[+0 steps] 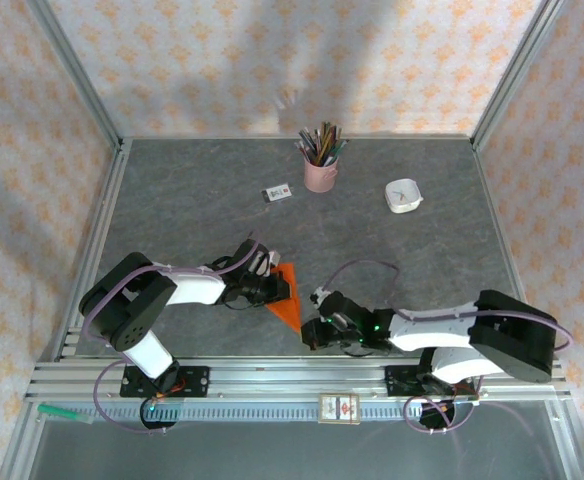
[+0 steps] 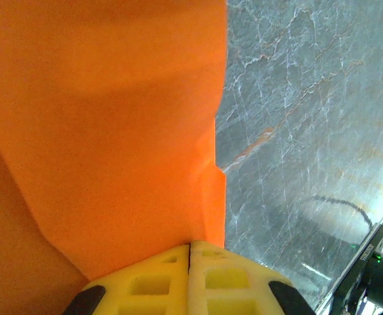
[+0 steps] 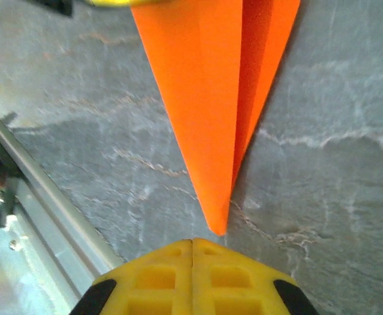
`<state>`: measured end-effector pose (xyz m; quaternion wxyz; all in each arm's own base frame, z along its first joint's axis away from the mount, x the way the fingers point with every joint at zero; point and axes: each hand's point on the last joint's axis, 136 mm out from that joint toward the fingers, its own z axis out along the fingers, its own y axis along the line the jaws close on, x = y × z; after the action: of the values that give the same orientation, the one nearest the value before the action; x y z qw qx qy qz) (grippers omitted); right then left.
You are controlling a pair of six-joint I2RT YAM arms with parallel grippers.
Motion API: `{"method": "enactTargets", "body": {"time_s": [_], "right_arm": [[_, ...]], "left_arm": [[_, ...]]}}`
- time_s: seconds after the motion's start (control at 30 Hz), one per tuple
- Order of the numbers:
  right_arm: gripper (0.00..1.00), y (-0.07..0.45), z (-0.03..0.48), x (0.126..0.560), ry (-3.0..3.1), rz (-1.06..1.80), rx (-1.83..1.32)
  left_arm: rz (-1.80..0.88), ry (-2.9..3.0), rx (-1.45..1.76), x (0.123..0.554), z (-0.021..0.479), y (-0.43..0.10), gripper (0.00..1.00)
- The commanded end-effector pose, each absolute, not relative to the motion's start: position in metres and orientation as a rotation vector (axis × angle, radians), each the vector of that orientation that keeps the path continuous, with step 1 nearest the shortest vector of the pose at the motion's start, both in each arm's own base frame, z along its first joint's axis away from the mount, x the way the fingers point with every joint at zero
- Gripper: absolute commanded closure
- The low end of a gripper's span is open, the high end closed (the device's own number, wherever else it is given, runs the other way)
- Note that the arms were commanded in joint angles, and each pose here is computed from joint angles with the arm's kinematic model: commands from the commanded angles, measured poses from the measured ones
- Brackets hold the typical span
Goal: Fold a paper plane with a square sheet of paper (pick it up from the middle)
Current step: Perform the fourth fold on the wing at the bottom-center of the table.
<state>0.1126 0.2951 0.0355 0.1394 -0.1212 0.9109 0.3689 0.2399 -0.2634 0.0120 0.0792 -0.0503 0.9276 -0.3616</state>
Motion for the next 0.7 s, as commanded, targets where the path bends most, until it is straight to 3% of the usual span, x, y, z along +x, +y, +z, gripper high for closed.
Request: {"method": "enactTargets", "body": {"time_s": [0.0,0.13,0.37,0.67], "right_arm": [[1.0,0.307,0.071,0.133,2.528,1.131,-0.331],[1.0,0.318,0.079,0.15,2.502,1.112,-0.339],[1.0,0.33,0.047,0.163,2.568,1.041,-0.363],[1.0,0.3,-0.002,0.149,2.709,0.92,-0.308]], "left_arm": [[-0.741,2.929,-0.261,0.223,-0.04,-0.216,0.92],[-0.749,2.931,-0.256,0.222,-0.04,-0.217,0.92],[-0.756,2.926,-0.257,0.223,-0.038,-0.218,0.92],[-0.808,2.899,-0.23,0.235,-0.024,-0.23,0.91]]}}
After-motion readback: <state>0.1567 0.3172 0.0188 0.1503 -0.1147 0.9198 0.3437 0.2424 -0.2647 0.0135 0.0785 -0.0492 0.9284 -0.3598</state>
